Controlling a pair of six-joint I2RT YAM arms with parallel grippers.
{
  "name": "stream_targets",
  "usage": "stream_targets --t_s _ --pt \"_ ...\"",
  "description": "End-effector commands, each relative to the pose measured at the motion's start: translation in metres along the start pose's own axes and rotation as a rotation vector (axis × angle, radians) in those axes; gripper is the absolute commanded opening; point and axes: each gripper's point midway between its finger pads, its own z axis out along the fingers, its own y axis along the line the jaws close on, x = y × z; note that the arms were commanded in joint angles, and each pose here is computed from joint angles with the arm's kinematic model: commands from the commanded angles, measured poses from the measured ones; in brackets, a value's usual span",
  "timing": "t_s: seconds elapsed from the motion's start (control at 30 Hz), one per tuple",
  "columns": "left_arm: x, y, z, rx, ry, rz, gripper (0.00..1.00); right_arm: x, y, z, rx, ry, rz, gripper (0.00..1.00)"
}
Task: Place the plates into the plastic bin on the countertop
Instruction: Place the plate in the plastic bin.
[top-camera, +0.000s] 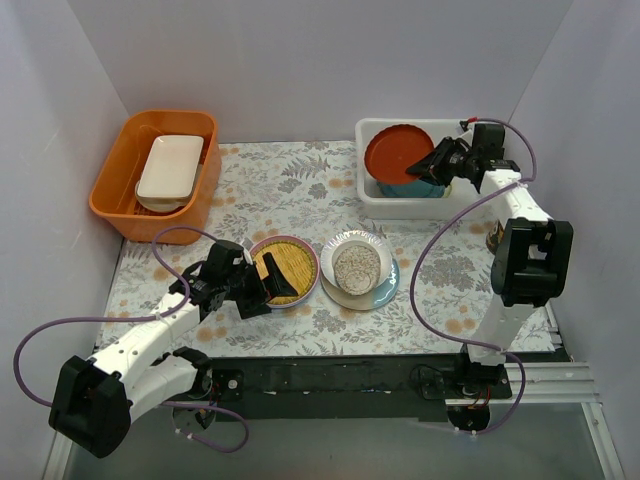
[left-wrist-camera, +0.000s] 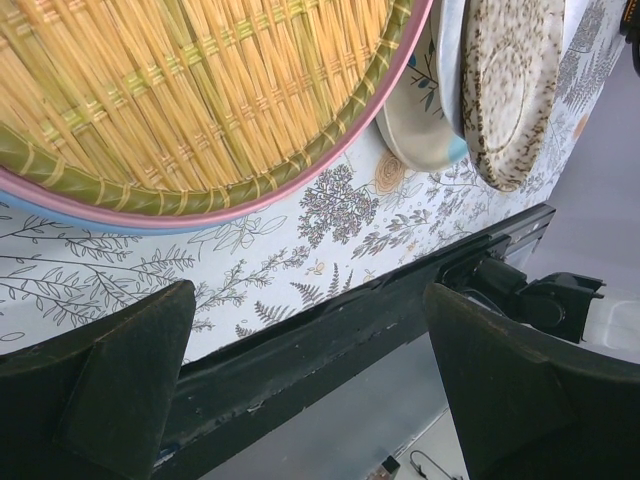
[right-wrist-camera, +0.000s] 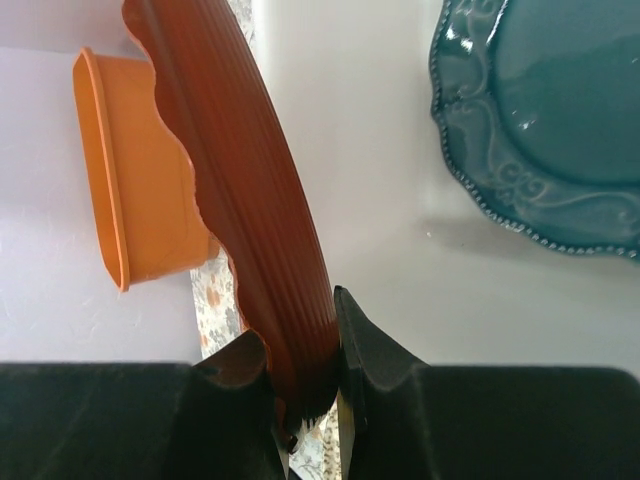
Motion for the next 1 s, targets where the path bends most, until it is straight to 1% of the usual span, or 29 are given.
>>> stream_targets --t_s 0.0,0.37,0.63,0.83,0.97 --pt "0.004 0.001 -0.001 0.018 0.003 0.012 0.98 -0.029 0.013 -0.007 -0.033 -0.049 -0.022 0.01" --pt "0.002 -0.003 -0.001 0.020 0.003 0.022 0.98 -0.035 0.001 -0.004 0.018 -0.048 -0.037 0.01" --pt "0.005 -0.002 -0.001 0.025 0.015 0.009 0.98 -0.036 -0.029 0.014 0.085 -0.017 -0.002 0.01" --pt "0.005 -0.007 -0.003 0.038 0.017 0.001 0.98 -0.038 -0.040 0.023 0.110 -0.001 -0.007 0.01" --pt "0.003 -0.010 -0.006 0.038 0.013 0.006 0.98 -0.038 -0.049 0.028 0.122 0.014 -0.006 0.06"
